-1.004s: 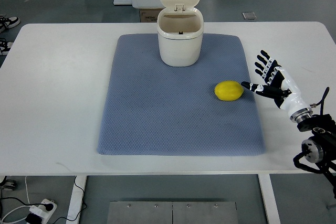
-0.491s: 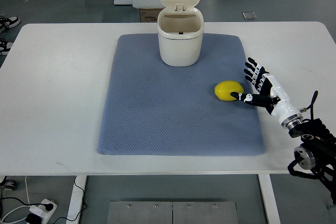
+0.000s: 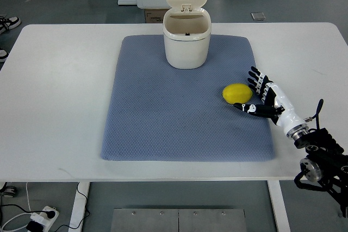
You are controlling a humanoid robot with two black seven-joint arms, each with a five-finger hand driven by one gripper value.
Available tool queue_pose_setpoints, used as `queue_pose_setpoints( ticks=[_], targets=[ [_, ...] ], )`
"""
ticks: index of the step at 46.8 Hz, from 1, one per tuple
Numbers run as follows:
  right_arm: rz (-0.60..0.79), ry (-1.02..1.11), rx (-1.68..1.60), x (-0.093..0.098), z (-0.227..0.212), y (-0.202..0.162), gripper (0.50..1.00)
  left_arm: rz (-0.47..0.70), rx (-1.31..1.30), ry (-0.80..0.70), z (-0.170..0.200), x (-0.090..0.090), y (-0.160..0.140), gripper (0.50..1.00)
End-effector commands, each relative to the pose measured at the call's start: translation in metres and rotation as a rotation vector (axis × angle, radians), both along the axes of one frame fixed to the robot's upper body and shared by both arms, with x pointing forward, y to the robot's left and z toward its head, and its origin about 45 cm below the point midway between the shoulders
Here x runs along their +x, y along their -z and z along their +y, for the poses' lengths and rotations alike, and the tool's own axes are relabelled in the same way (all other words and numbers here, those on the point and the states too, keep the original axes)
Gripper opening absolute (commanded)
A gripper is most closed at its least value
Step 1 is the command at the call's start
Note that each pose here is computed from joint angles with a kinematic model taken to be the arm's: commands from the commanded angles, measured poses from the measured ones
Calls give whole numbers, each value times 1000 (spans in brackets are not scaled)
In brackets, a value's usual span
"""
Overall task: Put lemon in trash with right hand
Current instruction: 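Close the right hand's fingers around the yellow lemon, then lift the lemon with the right hand toward the bin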
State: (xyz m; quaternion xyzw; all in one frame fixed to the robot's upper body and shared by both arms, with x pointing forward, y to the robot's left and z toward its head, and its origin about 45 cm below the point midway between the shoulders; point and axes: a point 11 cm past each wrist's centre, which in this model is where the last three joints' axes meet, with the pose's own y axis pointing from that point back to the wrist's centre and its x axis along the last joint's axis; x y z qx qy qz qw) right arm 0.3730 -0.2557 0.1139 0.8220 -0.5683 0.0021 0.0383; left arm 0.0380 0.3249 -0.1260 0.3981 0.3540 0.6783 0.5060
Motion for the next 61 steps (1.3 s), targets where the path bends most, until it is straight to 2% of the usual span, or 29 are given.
queue_pose_setpoints(
  ticks=[1, 10, 17, 27, 30, 33, 34, 35, 46, 61],
  targets=[
    [6, 5, -8, -1, 1, 3, 983, 0, 0, 0, 0, 0, 0, 1000],
    [16, 13, -20, -1, 2, 9, 964, 0, 0, 0, 0, 0, 0, 1000],
    [16, 14, -21, -1, 1, 9, 901, 0, 0, 0, 0, 0, 0, 1000],
    [18, 14, -20, -1, 1, 9, 745, 0, 0, 0, 0, 0, 0, 1000],
    [17, 13, -18, -1, 2, 9, 665, 0, -1, 0, 0, 0, 0, 1000],
    [17, 13, -20, -1, 1, 9, 569, 0, 0, 0, 0, 0, 0, 1000],
    [18, 11, -19, -2, 1, 9, 523, 0, -1, 0, 0, 0, 0, 1000],
    [18, 12, -18, -1, 1, 9, 500, 0, 0, 0, 0, 0, 0, 1000],
    [10, 31, 1, 2, 1, 5, 500, 0, 0, 0, 0, 0, 0, 1000],
    [-81, 42, -6, 31, 0, -31, 500, 0, 0, 0, 0, 0, 0, 1000]
  ],
)
